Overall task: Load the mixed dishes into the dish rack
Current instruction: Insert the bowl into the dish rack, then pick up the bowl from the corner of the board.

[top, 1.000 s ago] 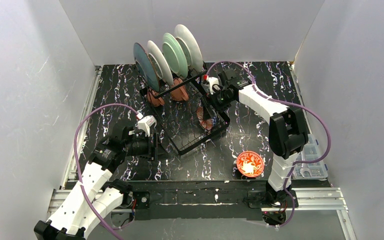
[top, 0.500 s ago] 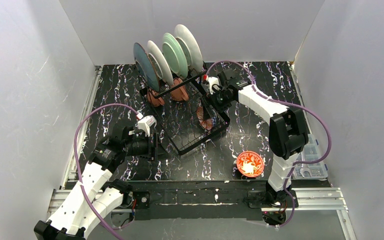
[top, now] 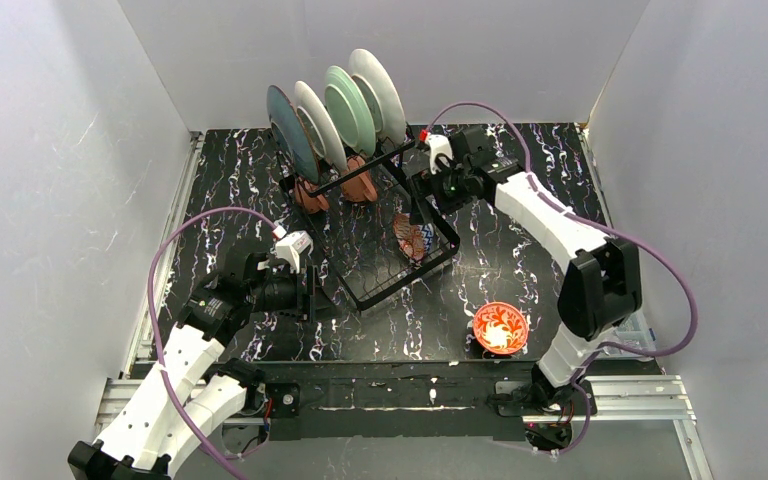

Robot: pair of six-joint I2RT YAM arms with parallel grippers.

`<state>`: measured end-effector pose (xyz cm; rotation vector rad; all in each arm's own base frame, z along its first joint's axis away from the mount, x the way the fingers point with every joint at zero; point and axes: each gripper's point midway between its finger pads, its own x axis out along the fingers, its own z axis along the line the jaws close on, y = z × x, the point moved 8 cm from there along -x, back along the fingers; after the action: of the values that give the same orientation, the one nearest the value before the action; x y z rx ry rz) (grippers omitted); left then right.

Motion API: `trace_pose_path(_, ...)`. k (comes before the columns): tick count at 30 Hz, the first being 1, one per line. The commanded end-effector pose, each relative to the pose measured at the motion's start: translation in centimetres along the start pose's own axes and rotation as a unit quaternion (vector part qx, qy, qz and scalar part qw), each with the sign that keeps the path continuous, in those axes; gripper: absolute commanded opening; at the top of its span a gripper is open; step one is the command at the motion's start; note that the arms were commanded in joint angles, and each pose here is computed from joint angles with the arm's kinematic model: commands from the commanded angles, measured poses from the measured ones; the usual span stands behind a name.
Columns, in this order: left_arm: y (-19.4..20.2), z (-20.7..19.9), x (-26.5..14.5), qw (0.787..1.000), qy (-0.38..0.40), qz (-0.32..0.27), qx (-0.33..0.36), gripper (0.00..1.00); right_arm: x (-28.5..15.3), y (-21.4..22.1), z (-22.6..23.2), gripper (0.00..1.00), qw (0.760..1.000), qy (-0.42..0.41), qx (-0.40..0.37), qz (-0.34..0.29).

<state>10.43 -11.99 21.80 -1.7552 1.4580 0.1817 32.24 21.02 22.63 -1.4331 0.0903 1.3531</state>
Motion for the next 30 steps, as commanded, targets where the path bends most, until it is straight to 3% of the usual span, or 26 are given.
trace_pose_path(1, 0.3, 0.0, 0.0, 1.000, 0.005, 0.001, 0.005, 0.51, -2.3, -0.4, 1.1, 0.98, 0.999, 0.011, 0.013, -0.041)
trace_pose_path(15, 0.3, 0.1, -0.1, 1.000, -0.004, -0.002, 0.004, 0.71, -6.9, 1.5, 2.8, 0.98, 0.993, 0.034, 0.068, -0.093)
trace_pose_path(24, 0.2, 0.1, -0.1, 1.000, -0.009, -0.002, 0.004, 0.97, -10.9, 3.4, 4.2, 0.98, 0.981, 0.062, 0.127, -0.131)
trace_pose_path(30, 0.2, 0.3, -0.2, 1.000, -0.019, -0.005, 0.002, 0.98, -13.8, 5.0, 5.1, 0.98, 0.965, 0.075, 0.169, -0.187)
